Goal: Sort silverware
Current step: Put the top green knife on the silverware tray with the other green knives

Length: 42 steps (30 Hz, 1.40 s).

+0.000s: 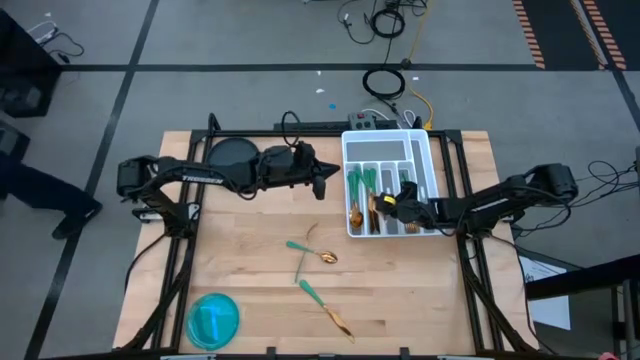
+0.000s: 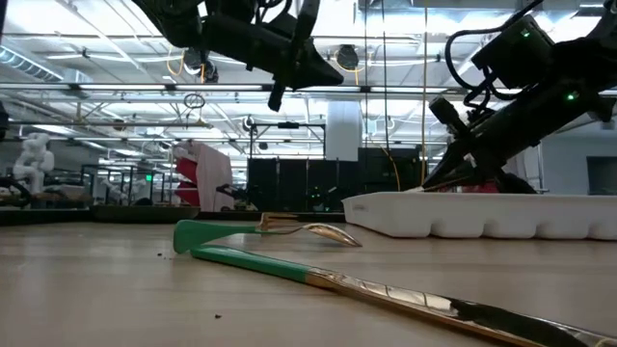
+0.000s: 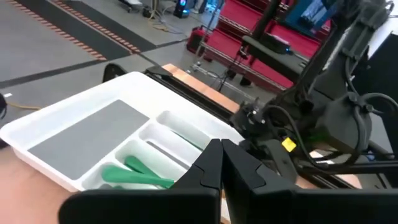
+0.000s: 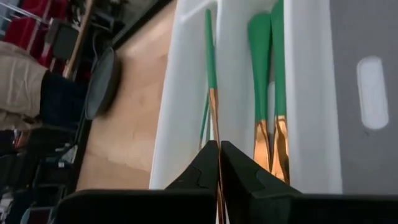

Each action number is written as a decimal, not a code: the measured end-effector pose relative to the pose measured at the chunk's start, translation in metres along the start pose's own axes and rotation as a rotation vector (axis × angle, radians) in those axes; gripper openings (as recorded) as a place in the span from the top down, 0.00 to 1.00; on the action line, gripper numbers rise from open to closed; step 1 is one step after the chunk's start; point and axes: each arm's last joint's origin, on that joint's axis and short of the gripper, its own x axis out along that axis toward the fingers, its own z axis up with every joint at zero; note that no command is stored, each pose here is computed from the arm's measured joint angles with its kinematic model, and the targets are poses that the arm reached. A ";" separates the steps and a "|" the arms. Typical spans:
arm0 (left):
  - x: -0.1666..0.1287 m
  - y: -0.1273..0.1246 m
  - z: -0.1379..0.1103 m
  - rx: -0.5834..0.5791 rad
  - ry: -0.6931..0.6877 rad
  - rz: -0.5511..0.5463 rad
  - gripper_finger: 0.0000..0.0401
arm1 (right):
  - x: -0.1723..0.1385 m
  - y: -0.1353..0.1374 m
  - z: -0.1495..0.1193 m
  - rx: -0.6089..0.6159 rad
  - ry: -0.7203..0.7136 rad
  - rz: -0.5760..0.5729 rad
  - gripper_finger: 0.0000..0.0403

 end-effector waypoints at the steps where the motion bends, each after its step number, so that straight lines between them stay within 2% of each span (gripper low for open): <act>1: 0.000 0.000 0.000 0.001 -0.001 -0.001 0.98 | -0.001 0.001 0.000 -0.001 -0.012 0.005 1.00; 8: 0.000 0.000 0.004 -0.001 -0.033 -0.010 0.98 | -0.014 0.003 -0.001 -0.021 -0.124 0.013 1.00; 22: 0.000 0.009 0.009 -0.008 -0.043 -0.012 0.98 | -0.025 -0.012 -0.003 -0.023 -0.130 -0.104 1.00; 34: 0.000 0.016 0.012 -0.006 -0.047 0.004 0.98 | -0.024 -0.007 -0.006 -0.102 -0.026 -0.071 1.00; 42: 0.000 0.015 0.011 -0.011 -0.036 -0.013 0.98 | -0.020 -0.001 -0.001 -0.125 -0.011 -0.031 0.94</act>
